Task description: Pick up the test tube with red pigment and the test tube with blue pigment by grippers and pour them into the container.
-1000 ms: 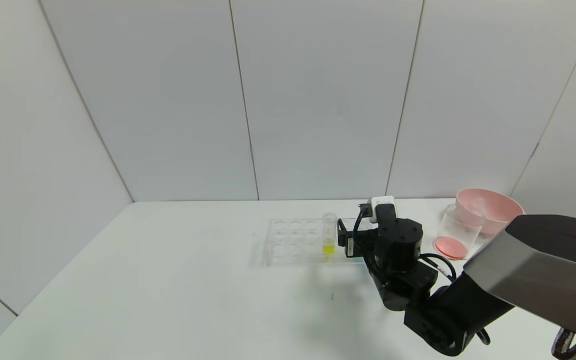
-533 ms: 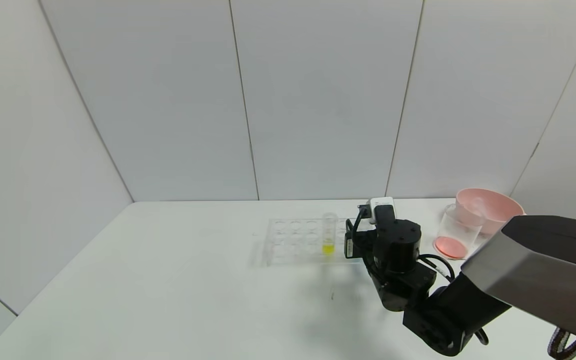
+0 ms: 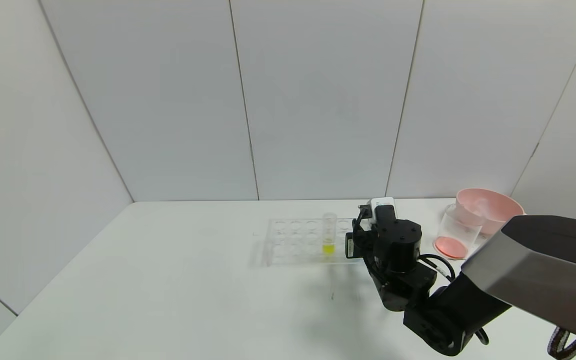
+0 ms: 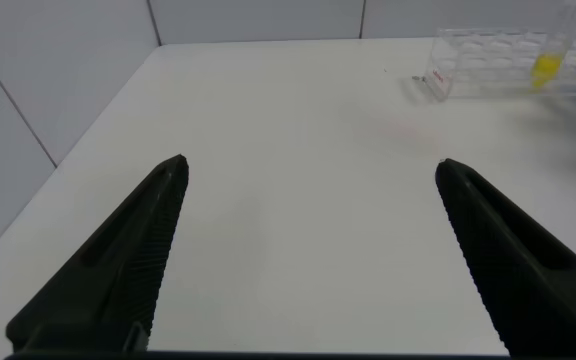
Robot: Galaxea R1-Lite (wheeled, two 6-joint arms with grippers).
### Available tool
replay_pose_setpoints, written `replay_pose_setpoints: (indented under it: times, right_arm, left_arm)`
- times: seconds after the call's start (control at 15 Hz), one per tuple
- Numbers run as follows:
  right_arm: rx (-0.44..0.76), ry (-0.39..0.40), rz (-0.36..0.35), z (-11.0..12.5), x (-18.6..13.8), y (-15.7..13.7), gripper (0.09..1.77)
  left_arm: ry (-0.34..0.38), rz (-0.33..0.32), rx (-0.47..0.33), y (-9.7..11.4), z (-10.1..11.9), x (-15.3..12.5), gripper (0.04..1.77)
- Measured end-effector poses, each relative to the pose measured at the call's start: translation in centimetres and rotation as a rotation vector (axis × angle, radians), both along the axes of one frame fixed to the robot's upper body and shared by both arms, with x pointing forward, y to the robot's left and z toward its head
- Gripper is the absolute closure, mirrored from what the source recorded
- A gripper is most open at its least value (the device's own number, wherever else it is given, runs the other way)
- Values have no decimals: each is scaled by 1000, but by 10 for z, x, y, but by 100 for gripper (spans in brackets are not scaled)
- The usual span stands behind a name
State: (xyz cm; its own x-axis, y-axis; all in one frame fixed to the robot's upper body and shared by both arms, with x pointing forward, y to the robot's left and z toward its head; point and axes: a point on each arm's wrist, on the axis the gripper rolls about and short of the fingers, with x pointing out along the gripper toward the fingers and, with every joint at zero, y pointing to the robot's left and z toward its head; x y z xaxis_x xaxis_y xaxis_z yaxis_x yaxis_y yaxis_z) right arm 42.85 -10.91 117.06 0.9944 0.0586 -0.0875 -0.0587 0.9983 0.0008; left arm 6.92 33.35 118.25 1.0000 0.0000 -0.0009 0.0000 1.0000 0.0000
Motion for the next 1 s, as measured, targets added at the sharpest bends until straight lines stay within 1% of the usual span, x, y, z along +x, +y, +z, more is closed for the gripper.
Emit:
replay_pose_setpoints:
  times: [0.2, 0.33, 0.47, 0.8, 1.0]
  right_arm:
    - [-4, -4, 1, 2, -1, 0, 135]
    - [-20, -18, 4, 9, -2, -1, 135]
    - [-32, -39, 6, 20, -3, -2, 135]
    - [-33, -53, 5, 54, -10, -7, 135]
    - [-15, -78, 6, 66, -13, -9, 135]
  left_arm:
    - [0, 0, 0, 0, 0, 0, 5]
    - [0, 0, 0, 0, 0, 0, 5]
    - [0, 0, 0, 0, 0, 0, 5]
    - [0, 0, 0, 0, 0, 0, 5]
    - [0, 0, 0, 0, 0, 0, 5]
